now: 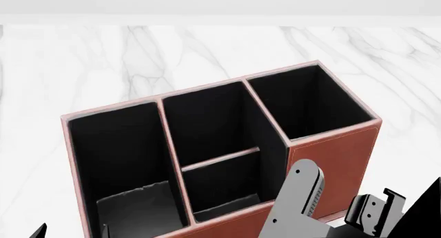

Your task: Pick up the book and place it in the left compartment of the caddy.

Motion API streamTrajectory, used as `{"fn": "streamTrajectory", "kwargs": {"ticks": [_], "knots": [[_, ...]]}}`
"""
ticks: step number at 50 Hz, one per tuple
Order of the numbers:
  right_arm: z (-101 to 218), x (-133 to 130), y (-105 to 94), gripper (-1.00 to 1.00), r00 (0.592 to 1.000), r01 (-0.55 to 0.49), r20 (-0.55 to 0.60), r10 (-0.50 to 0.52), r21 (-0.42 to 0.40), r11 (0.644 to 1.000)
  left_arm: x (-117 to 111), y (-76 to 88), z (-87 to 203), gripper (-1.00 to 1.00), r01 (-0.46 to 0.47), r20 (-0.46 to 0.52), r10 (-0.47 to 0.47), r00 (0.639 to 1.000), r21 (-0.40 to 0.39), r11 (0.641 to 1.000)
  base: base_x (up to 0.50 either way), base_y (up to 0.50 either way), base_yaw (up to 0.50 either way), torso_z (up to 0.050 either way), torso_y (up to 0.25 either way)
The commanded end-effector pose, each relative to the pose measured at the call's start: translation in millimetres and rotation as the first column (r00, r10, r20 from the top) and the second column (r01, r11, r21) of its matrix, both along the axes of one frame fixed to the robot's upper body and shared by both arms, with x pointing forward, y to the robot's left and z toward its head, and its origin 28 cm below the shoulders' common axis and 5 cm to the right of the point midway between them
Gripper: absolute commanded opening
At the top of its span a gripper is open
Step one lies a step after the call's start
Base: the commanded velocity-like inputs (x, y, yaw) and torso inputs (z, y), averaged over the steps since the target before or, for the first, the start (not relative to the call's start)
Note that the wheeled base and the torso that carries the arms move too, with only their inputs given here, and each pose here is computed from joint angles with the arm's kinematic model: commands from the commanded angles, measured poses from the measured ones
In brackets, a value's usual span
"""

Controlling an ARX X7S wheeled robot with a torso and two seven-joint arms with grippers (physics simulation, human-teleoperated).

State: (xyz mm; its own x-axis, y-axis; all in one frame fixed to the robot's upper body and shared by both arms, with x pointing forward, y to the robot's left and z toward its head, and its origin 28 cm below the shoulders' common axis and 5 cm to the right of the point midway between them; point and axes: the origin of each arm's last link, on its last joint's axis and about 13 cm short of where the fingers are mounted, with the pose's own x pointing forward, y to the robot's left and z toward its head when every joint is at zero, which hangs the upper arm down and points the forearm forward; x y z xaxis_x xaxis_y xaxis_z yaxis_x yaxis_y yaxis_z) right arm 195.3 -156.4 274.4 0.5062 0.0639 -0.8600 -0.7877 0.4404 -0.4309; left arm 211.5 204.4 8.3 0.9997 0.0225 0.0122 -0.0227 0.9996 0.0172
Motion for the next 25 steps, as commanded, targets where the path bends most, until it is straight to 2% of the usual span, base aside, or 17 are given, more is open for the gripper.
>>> {"fn": "streamTrajectory", "kwargs": {"ticks": [1,14,25], "knots": [[-11,1,-11.1,1.0,0.998,0.062,-0.019,-0.063,-0.043,0.997,0,0.3,0,1.0,-0.003,0.0,0.003,1.0,-0.001,1.0,0.0,0.0,0.0,0.0,0.0],[-8,7,-25.1,1.0,0.988,0.155,0.029,-0.153,-0.083,0.984,0,-0.1,-1,1.0,-0.003,-0.001,0.003,1.0,0.0,1.0,0.0,0.0,0.0,0.0,0.0],[-8,10,-28.6,1.0,0.984,0.179,0.041,-0.176,-0.09,0.98,0,-0.2,-1,1.0,-0.001,-0.001,0.001,1.0,0.0,1.0,0.0,0.0,0.0,0.0,0.0]]}}
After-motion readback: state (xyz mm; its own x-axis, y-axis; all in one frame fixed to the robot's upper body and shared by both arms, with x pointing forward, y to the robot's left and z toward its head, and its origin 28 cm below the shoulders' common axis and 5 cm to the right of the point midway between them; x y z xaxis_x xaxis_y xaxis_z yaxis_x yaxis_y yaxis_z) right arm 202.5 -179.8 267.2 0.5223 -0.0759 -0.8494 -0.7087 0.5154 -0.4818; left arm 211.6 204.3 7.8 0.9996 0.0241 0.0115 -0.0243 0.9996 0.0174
